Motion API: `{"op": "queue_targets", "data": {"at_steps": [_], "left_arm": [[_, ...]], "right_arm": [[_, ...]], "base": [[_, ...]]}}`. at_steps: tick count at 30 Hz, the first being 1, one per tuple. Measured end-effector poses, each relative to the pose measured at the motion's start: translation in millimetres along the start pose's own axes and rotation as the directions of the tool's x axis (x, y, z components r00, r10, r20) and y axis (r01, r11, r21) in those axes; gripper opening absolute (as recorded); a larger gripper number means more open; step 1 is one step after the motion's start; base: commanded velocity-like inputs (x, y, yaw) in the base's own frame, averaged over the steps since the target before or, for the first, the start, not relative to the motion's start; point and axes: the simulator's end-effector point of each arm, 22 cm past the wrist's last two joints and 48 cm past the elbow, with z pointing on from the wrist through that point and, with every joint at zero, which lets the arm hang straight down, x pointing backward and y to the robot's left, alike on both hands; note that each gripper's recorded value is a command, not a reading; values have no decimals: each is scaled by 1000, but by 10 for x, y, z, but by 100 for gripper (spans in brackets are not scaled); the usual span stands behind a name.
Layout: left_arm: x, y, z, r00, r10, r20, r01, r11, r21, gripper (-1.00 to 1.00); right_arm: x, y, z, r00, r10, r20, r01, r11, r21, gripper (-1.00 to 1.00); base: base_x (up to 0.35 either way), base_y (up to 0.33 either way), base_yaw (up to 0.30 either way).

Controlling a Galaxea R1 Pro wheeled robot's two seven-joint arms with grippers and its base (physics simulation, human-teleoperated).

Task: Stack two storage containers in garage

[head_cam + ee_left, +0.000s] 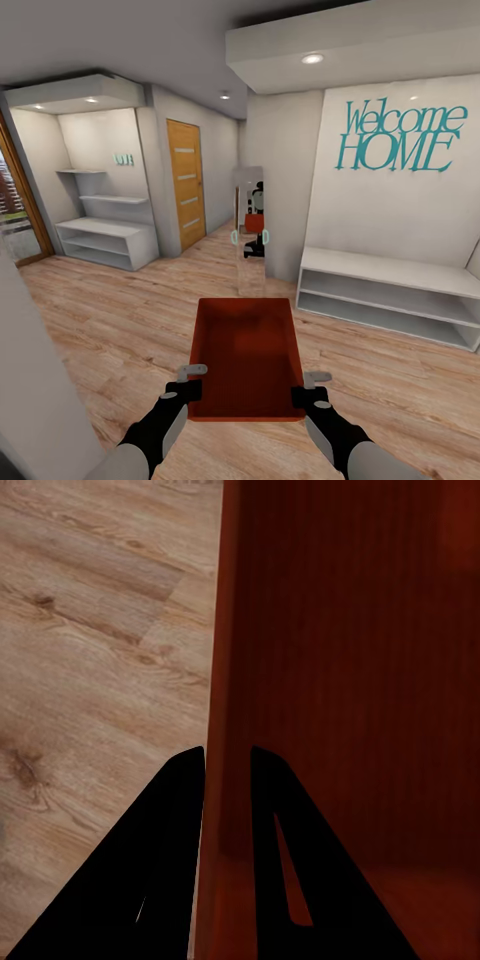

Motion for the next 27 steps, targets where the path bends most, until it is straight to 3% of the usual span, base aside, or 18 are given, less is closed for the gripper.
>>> {"op": "queue_targets", "data": {"at_steps": [27], "left_arm": [[-4,6,1,1000,0,1,0,1000,0,-100]], "right_arm": [[-3,6,-1,1000,0,1,0,1000,0,-100]], "base": [[323,0,0]]}}
